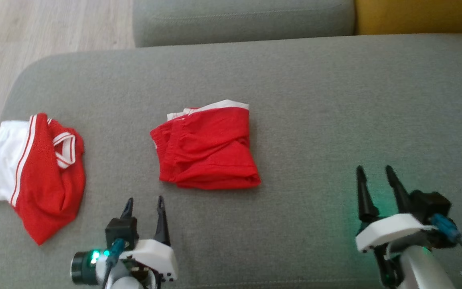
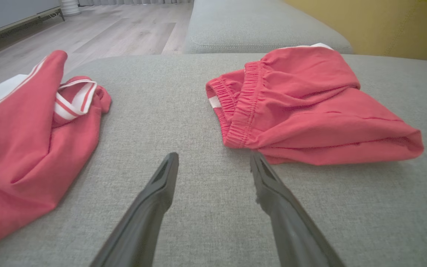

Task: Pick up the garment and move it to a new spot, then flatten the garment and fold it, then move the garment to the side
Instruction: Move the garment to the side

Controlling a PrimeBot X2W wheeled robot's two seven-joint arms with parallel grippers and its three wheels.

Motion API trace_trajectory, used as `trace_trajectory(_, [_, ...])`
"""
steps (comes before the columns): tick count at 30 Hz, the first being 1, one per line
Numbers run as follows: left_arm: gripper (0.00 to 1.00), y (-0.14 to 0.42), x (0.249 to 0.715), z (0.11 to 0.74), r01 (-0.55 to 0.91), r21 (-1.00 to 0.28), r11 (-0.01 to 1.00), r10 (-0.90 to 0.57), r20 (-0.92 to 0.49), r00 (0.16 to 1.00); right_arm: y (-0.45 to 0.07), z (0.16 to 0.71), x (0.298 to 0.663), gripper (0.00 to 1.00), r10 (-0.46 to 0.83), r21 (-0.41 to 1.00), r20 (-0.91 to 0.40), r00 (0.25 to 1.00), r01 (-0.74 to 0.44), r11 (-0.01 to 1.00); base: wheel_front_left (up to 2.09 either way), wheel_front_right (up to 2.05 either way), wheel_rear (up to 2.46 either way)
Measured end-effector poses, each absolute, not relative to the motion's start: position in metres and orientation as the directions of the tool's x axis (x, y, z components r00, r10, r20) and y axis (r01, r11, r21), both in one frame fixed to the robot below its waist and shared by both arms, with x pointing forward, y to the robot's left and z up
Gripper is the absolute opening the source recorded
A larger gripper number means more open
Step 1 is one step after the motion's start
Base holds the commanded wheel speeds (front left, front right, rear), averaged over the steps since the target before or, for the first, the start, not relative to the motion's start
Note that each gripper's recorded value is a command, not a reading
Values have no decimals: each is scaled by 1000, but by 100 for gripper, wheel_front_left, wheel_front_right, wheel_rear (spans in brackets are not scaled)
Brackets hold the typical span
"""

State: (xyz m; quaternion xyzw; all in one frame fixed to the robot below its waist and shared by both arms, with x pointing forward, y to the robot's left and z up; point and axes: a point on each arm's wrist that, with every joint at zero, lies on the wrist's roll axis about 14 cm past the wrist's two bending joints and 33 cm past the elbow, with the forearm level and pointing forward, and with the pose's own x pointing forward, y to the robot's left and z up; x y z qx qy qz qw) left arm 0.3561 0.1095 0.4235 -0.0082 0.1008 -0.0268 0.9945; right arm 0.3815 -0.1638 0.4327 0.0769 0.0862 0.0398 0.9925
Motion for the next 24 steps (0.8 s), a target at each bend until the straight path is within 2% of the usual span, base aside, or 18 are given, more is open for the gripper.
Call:
trace_trajectory(4, [100,109,359,423,51,-26,998,-55,-203,978,-134,428,393,100,181,168,-180,967,-151,974,0,0,0])
trace_trajectory(13, [100,120,363,417,11,-42,999,-20,-226,974,-51,434,446,100,403,203,-167,900,-368,907,0,0,0])
trace_trajectory(24, [100,151,353,402,-92,-25,995,81,-281,956,10,384,459,100,530,303,-327,782,-445,843,0,0,0])
